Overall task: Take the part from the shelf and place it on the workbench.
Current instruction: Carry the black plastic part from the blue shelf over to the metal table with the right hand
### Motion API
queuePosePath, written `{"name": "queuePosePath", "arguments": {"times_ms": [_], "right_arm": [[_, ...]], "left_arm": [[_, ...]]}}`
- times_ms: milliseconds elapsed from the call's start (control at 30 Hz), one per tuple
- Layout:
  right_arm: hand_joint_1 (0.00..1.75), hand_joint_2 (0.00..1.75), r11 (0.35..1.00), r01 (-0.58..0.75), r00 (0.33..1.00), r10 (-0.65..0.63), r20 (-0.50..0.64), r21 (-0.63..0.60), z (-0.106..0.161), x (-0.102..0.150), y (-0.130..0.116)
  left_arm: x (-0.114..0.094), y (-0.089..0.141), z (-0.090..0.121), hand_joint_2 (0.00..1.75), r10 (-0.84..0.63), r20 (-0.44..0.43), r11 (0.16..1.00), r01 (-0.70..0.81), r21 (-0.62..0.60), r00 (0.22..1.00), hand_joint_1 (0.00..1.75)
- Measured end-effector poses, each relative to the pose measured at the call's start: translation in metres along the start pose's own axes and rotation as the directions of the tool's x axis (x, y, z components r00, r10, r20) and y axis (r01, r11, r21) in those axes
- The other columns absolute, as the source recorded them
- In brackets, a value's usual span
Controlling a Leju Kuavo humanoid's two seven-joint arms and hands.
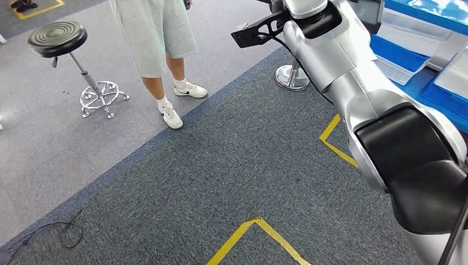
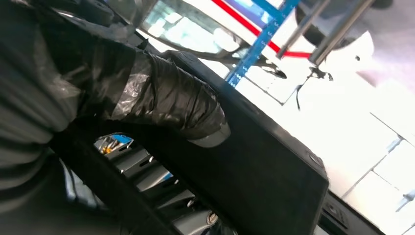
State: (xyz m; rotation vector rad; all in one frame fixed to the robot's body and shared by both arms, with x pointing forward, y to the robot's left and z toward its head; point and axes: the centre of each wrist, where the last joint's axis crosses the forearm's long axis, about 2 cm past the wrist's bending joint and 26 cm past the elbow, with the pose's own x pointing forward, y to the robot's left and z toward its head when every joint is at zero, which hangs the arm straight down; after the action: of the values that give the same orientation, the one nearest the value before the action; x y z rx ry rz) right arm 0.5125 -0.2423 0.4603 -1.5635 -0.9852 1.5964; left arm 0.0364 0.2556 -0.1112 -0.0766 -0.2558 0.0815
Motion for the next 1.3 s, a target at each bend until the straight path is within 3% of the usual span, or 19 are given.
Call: {"name": "queuePosePath", "arguments": {"times_ms": [533, 1000, 1300], "right_arm": [[1.75, 1.75, 1.0, -0.001, 1.0, 0.001, 0.006, -0.017, 0.001, 0.001, -0.005], [1.75, 1.75, 1.0, -0.002, 1.0, 0.002, 0.003, 0.017, 0.0, -0.002, 0.009], [1.75, 1.75, 1.0, -0.004, 1.0, 0.004, 0.008, -0.005, 0.002, -0.002, 0.0]], "left_arm": [[0.001, 0.0, 0.0, 1.75, -0.004, 0.0, 1.0, 0.004, 0.003, 1.0, 0.0], [0.0, 0.001, 0.0, 1.75, -0.024, -0.018, 1.0, 0.024, 0.013, 1.0, 0.0], [0.0, 0.0, 0.0, 1.75, -0.026, -0.021, 1.0, 0.026, 0.01, 0.999, 0.0]]}}
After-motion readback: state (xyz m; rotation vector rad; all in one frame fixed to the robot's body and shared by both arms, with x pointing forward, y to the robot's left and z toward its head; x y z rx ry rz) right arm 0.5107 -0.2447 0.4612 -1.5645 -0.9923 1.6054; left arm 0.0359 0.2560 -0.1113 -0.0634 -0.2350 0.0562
